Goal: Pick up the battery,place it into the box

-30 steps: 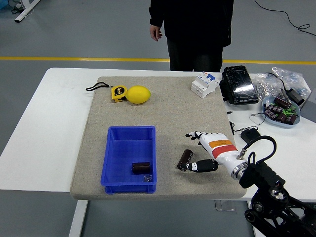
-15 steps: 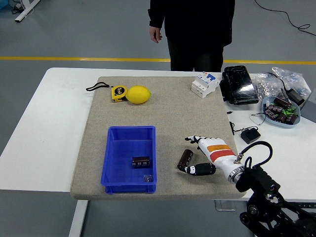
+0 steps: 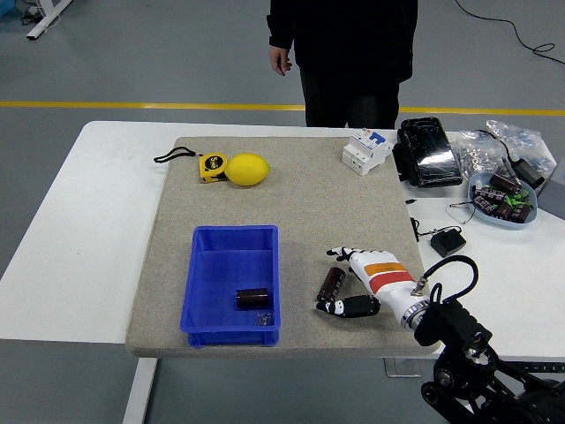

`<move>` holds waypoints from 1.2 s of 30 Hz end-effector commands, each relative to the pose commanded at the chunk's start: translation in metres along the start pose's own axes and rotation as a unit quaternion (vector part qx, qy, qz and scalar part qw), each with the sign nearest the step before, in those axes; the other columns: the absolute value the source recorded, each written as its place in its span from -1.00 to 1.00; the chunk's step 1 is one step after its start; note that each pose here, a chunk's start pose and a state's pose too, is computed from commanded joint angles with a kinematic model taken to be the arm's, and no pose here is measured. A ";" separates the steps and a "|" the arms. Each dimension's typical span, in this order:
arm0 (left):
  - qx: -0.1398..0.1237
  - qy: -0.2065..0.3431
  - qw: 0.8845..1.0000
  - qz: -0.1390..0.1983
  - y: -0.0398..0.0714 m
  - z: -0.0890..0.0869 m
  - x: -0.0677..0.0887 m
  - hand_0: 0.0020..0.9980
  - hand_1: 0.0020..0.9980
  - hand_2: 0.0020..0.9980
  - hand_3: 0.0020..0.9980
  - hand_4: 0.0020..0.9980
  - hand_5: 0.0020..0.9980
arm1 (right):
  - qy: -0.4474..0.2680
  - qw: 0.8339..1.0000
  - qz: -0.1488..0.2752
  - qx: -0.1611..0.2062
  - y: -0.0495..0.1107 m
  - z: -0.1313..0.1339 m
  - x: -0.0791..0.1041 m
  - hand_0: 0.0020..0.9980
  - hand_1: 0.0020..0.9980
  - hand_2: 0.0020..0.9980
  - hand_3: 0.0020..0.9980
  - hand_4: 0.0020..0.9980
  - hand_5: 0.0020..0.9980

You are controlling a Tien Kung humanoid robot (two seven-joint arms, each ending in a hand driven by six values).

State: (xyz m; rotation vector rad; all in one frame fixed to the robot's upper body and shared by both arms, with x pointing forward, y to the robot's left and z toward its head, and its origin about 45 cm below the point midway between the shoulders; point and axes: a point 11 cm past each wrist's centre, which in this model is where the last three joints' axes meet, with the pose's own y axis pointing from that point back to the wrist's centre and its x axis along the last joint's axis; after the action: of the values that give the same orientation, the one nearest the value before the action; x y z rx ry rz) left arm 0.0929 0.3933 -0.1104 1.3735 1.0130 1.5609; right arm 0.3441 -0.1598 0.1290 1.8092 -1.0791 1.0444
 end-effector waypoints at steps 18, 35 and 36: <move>0.001 -0.004 1.000 -0.004 0.000 -0.001 -0.003 0.44 0.35 0.36 0.18 0.26 0.11 | -0.003 1.000 0.009 -0.009 0.000 0.004 -0.014 -0.04 0.12 0.38 0.57 1.00 0.04; -0.005 -0.002 1.000 -0.009 0.001 0.005 -0.007 0.44 0.35 0.37 0.18 0.26 0.11 | -0.007 1.000 0.022 -0.018 -0.002 0.013 -0.015 -0.30 -0.17 0.01 -0.03 1.00 -0.10; -0.006 -0.002 1.000 -0.010 0.001 0.005 -0.007 0.44 0.35 0.37 0.18 0.26 0.11 | -0.007 1.000 0.024 -0.017 -0.002 0.013 -0.015 -0.30 -0.17 0.01 -0.03 1.00 -0.10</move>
State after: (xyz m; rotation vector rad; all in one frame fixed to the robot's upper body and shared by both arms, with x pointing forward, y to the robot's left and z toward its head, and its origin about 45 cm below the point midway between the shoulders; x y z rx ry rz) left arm 0.0983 0.3863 -0.1114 1.3550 1.0105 1.5468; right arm 0.3452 -0.1666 0.1103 1.7746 -1.1473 1.0359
